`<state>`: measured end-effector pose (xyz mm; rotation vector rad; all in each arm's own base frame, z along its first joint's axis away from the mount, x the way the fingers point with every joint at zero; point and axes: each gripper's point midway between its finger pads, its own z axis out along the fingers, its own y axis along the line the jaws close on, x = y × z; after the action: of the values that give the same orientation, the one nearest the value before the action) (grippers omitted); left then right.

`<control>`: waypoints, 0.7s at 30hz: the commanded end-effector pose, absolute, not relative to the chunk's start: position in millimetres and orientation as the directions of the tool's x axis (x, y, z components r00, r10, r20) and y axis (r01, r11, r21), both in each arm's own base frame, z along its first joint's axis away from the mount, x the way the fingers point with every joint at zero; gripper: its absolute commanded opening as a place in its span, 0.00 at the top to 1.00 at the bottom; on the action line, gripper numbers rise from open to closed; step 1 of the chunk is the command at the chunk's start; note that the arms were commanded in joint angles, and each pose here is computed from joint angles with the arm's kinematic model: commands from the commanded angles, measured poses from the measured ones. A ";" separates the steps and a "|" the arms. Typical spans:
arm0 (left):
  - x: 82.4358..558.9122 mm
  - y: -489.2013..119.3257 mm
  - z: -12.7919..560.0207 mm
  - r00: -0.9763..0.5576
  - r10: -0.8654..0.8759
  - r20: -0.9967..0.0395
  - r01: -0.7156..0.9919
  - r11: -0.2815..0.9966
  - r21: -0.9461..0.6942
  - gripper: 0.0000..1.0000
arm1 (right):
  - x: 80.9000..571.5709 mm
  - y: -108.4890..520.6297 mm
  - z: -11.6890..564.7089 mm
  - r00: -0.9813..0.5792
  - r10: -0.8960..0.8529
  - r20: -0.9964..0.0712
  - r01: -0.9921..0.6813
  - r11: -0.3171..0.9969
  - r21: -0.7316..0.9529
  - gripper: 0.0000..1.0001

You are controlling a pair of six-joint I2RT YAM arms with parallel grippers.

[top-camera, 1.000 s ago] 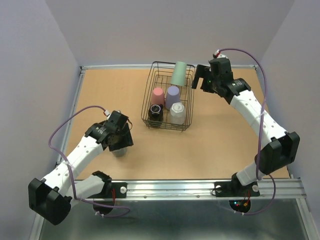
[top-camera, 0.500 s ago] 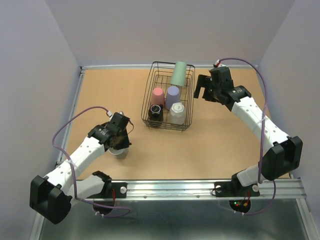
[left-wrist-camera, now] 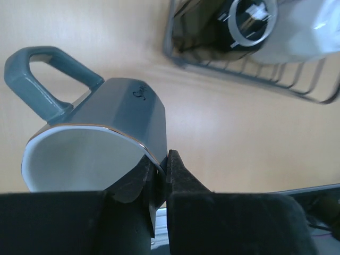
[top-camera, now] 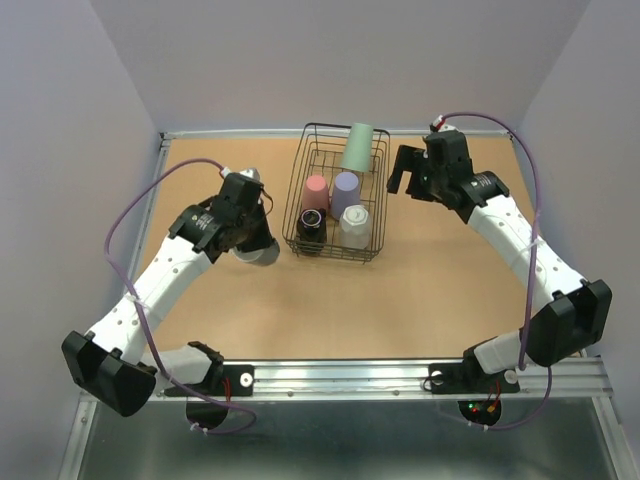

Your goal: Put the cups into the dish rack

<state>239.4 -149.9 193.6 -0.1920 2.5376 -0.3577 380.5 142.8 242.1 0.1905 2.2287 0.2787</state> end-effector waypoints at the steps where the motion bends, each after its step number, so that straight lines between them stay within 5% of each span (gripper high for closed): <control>1: 259.9 -159.2 268.5 -0.739 -0.223 -0.636 0.021 0.936 -0.353 1.00 | 382.0 157.7 322.4 -0.491 0.317 -0.812 -0.048 0.920 0.388 0.00; 5: 267.8 -158.4 319.0 -0.675 -0.234 -0.700 0.058 0.929 -0.366 1.00 | 375.5 182.5 355.7 -0.493 0.336 -0.803 -0.178 0.864 0.471 0.00; 12: 279.9 -191.4 440.4 -0.397 -0.366 -0.842 0.365 0.779 -0.510 1.00 | 351.0 253.8 424.7 -0.577 0.417 -0.703 -0.471 0.533 0.703 0.00; 21: 269.9 -201.2 568.3 -0.110 -0.683 -0.722 0.670 0.486 -0.561 1.00 | 350.9 281.0 501.5 -0.604 0.613 -0.509 -0.592 0.083 0.802 0.00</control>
<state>291.9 -205.7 442.2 -0.0603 1.7429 -0.9144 365.0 266.7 445.8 0.0874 1.6924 1.4078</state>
